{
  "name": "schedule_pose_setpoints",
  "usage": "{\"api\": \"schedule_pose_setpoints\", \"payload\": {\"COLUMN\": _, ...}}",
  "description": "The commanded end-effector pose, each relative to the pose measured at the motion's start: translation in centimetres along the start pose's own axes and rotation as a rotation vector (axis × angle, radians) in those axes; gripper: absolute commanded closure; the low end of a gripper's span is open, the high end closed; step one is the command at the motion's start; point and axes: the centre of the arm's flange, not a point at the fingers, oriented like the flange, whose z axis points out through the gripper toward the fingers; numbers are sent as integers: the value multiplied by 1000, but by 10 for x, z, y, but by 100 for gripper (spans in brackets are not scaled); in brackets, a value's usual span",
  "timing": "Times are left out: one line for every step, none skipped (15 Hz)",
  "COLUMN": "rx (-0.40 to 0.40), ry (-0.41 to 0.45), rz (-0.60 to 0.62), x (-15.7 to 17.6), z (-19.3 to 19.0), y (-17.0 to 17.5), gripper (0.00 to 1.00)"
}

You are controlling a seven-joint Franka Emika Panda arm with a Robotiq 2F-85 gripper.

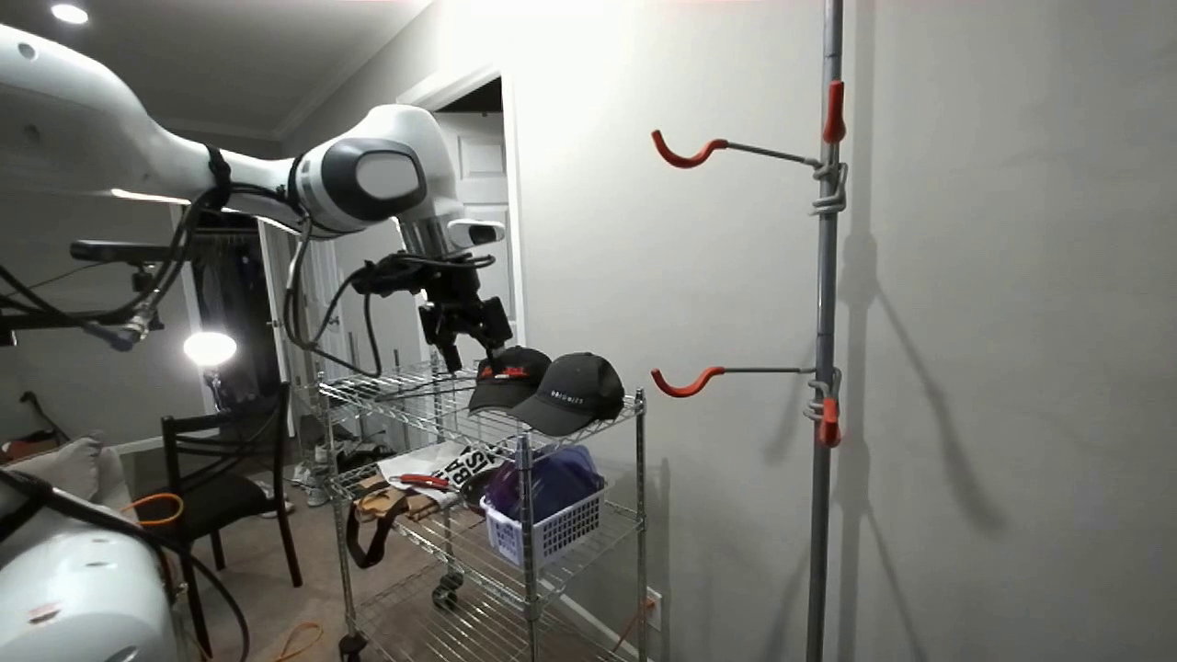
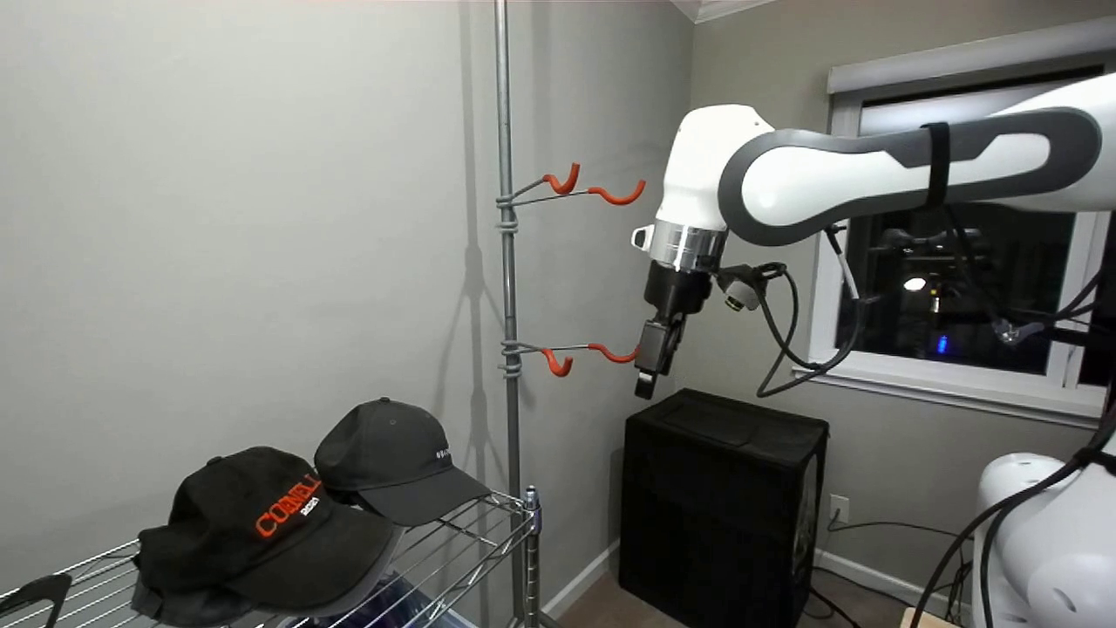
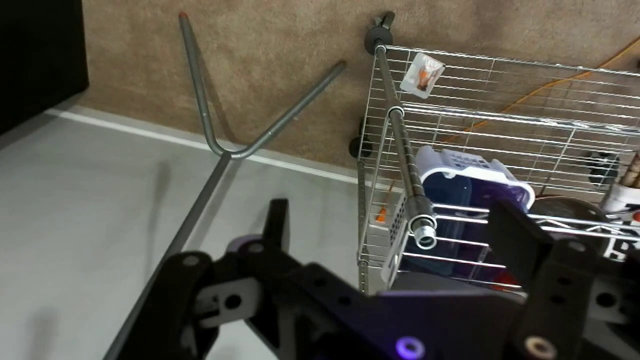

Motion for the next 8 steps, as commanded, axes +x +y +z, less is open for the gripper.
{"api": "schedule_pose_setpoints", "payload": {"rx": -31, "ry": 21, "rz": -105, "x": 55, "z": 5, "y": -35, "gripper": 0}}
{"api": "schedule_pose_setpoints", "payload": {"rx": -39, "ry": 38, "rz": -124, "x": 70, "z": 5, "y": -45, "gripper": 0}}
{"api": "schedule_pose_setpoints", "payload": {"rx": -27, "ry": 53, "rz": -149, "x": 88, "z": 4, "y": -53, "gripper": 0}}
{"api": "schedule_pose_setpoints", "payload": {"rx": -15, "ry": 65, "rz": -166, "x": 101, "z": 5, "y": -59, "gripper": 0}}
{"api": "schedule_pose_setpoints", "payload": {"rx": 5, "ry": 72, "rz": -174, "x": 117, "z": 5, "y": -64, "gripper": 0}}
{"api": "schedule_pose_setpoints", "payload": {"rx": 17, "ry": 79, "rz": -180, "x": 127, "z": 7, "y": -66, "gripper": 0}}
{"api": "schedule_pose_setpoints", "payload": {"rx": 41, "ry": 83, "rz": -176, "x": 140, "z": 8, "y": -65, "gripper": 0}}
{"api": "schedule_pose_setpoints", "payload": {"rx": 51, "ry": 86, "rz": -171, "x": 150, "z": 10, "y": -65, "gripper": 0}}
